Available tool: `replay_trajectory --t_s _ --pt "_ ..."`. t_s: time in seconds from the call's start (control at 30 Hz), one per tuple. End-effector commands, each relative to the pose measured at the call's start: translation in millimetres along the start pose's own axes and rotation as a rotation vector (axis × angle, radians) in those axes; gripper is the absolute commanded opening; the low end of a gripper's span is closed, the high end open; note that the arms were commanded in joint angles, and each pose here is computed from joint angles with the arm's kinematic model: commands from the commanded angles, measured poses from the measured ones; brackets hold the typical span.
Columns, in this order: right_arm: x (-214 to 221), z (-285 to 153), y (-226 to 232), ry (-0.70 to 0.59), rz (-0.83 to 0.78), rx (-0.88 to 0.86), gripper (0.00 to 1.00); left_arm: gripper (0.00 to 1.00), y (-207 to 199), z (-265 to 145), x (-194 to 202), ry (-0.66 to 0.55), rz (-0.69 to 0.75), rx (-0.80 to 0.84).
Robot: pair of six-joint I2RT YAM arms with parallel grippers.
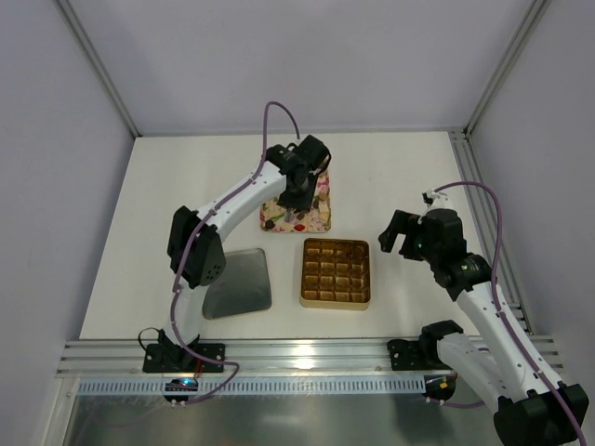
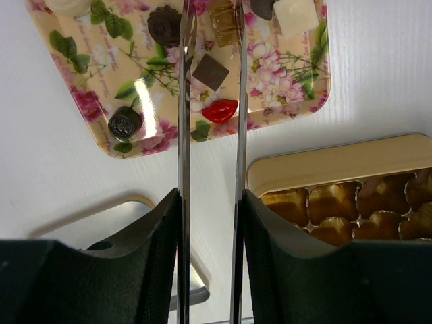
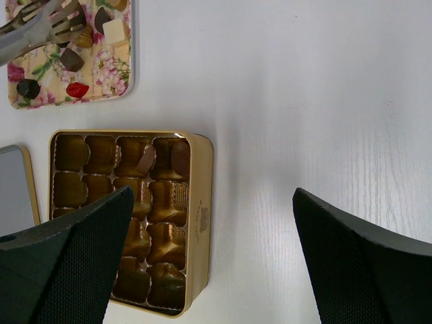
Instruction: Pack the chocolate
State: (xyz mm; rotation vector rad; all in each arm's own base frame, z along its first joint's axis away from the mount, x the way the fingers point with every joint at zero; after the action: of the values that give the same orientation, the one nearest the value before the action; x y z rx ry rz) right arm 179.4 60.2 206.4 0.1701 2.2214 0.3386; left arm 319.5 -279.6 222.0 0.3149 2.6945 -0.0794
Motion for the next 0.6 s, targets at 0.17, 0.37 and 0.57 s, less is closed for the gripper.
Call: replay_trajectory --t_s 0.17,0.37,0.57 --pt "-3 -2 1 -0.024 -0.011 -0.004 1.00 0.39 -1 12 1 0.009 0.017 0.027" --pt "-2 -1 0 -0.023 -0.011 -0.003 1.00 0.32 0 12 3 0.015 0.019 0.019" --pt "-3 -1 1 -0.025 -0.008 -0.006 1.00 0.24 2 2 -4 -0.017 0.027 0.006"
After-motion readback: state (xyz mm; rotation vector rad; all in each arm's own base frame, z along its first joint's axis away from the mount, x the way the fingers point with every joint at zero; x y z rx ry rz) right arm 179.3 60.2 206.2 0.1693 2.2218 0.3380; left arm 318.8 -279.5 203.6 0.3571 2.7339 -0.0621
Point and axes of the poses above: each gripper's point midway between its finger pads, its own z axis out along the fingers, its own y axis along the line the jaws close on, x = y × z, the point moved 9 cm from there along -z, back along the fingers, and after that the axes turned 2 degrees about -z, right-handed, at the moved point
